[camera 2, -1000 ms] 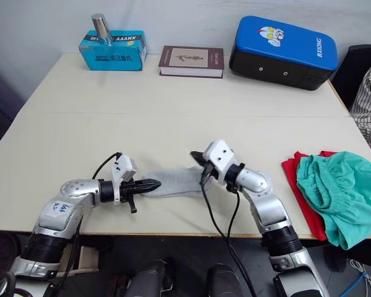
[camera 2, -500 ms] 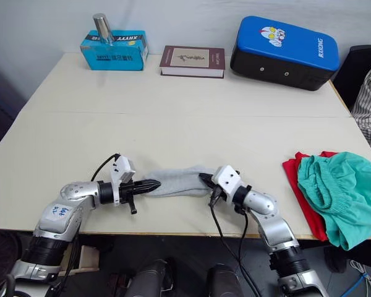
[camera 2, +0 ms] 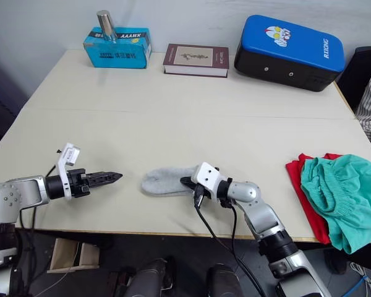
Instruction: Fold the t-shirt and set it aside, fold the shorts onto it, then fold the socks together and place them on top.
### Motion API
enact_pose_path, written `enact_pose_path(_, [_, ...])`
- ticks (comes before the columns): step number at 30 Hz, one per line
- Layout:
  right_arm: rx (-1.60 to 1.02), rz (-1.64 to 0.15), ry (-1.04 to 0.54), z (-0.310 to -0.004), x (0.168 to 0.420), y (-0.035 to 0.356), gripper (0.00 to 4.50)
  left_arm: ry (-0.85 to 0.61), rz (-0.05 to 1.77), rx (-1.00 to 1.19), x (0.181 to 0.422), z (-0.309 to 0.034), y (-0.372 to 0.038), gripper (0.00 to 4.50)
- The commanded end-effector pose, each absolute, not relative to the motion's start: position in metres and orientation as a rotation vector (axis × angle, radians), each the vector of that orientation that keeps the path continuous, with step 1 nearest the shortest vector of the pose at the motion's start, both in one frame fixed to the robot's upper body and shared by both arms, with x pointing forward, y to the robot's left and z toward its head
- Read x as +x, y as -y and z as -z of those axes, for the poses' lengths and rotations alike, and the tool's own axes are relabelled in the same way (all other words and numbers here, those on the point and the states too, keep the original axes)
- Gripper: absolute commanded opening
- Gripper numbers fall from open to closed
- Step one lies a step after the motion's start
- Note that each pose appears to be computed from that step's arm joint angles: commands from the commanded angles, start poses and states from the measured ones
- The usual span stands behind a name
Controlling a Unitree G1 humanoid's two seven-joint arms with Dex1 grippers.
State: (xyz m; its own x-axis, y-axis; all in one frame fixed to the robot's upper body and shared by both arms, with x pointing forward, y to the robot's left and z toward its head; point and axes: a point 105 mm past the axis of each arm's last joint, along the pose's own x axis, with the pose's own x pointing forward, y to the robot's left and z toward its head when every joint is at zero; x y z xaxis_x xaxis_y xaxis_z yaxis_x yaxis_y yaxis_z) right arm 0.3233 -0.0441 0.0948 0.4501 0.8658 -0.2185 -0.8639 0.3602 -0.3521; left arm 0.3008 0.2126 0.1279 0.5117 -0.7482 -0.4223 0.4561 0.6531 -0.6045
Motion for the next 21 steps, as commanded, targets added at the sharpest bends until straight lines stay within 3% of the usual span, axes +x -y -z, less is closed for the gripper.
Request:
enact_pose_path(1, [-0.472, -1.108, -0.045, -0.084, 0.323, 0.050, 0.00, -0.793, 0.820, -0.525, 0.301, -0.129, -0.186, 4.06])
enact_pose_path(7, [-0.463, -1.102, -0.043, -0.085, 0.322, 0.049, 0.00, -0.920, 0.848, -0.522, 0.302, -0.104, -0.152, 4.06])
enact_pose_path(11, [-0.459, -1.090, -0.049, -0.084, 0.321, 0.051, 0.00, -0.907, 0.904, -0.555, 0.304, -0.106, -0.129, 4.06])
enact_pose_path(14, [-0.461, -1.081, -0.053, -0.084, 0.321, 0.053, 0.00, -0.864, 0.907, -0.572, 0.310, -0.111, -0.122, 3.51])
enact_pose_path(21, [-0.470, -1.064, -0.071, -0.078, 0.317, 0.058, 0.00, -0.763, 0.938, -0.545, 0.315, -0.128, -0.119, 1.20])
